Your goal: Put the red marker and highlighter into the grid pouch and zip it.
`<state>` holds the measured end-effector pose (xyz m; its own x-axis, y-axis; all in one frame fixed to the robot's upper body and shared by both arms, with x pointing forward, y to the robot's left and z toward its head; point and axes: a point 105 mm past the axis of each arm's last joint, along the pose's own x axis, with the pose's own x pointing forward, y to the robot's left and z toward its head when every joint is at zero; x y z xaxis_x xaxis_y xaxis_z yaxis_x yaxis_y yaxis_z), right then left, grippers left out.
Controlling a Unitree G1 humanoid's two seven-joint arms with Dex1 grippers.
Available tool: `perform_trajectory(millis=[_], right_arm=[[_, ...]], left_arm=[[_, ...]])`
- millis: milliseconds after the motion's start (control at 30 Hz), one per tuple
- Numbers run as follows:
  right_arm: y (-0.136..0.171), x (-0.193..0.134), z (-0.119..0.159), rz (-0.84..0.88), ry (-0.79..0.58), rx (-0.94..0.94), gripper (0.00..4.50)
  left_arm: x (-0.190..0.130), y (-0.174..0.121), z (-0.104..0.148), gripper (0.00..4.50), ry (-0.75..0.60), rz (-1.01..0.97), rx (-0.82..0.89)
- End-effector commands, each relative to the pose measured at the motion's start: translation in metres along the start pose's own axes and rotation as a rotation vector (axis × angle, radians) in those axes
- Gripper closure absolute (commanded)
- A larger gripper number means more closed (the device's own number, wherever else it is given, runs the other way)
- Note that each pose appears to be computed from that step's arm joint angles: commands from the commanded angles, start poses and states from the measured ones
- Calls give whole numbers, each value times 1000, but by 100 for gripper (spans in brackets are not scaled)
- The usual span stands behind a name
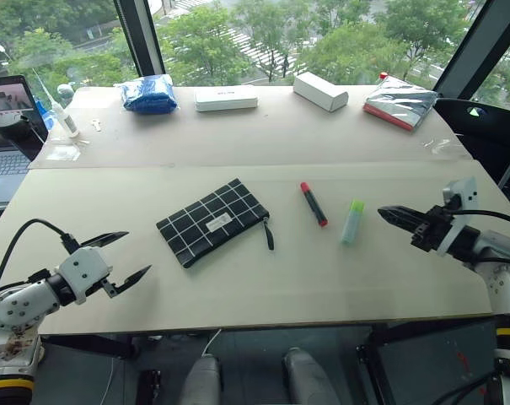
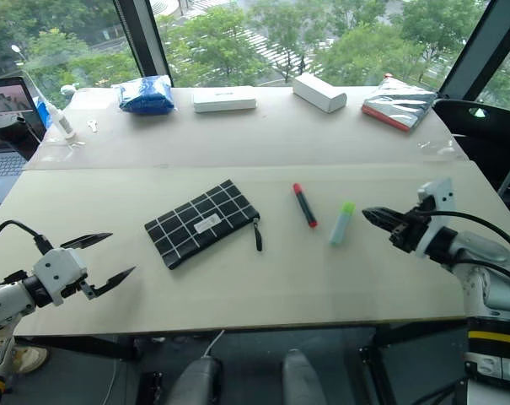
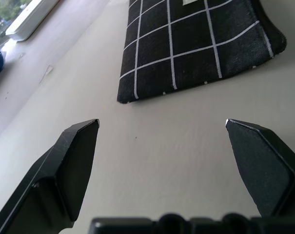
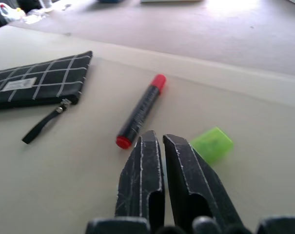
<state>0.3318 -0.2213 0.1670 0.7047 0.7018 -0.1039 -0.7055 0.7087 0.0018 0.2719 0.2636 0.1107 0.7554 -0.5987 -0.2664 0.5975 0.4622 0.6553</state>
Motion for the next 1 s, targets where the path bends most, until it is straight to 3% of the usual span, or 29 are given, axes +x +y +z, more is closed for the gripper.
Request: perform_trajectory(millis=[33,233,333,433,600,767,1000], right_arm=[[20,45,23,41,-40,-101,444],[66,117,39,155,-30,-203,444],[83,144,32,171,35,-184,444],[95,156,16,189,105,-183,444],[91,175,-14,104,209,-241,444],[82,186,-20,48,227,-265,444],[89,190,-25,102,245,-274,444]], left_arm=[[11,-8,17,0,-36,-93,135],[20,-14,15,0,-33,-133,209],[23,-15,12,0,-26,-127,229],[25,-18,12,0,-33,-117,234],[29,-22,14,0,-58,-97,218],[29,-21,15,0,-68,-83,208],[30,-16,16,0,-71,-70,208]])
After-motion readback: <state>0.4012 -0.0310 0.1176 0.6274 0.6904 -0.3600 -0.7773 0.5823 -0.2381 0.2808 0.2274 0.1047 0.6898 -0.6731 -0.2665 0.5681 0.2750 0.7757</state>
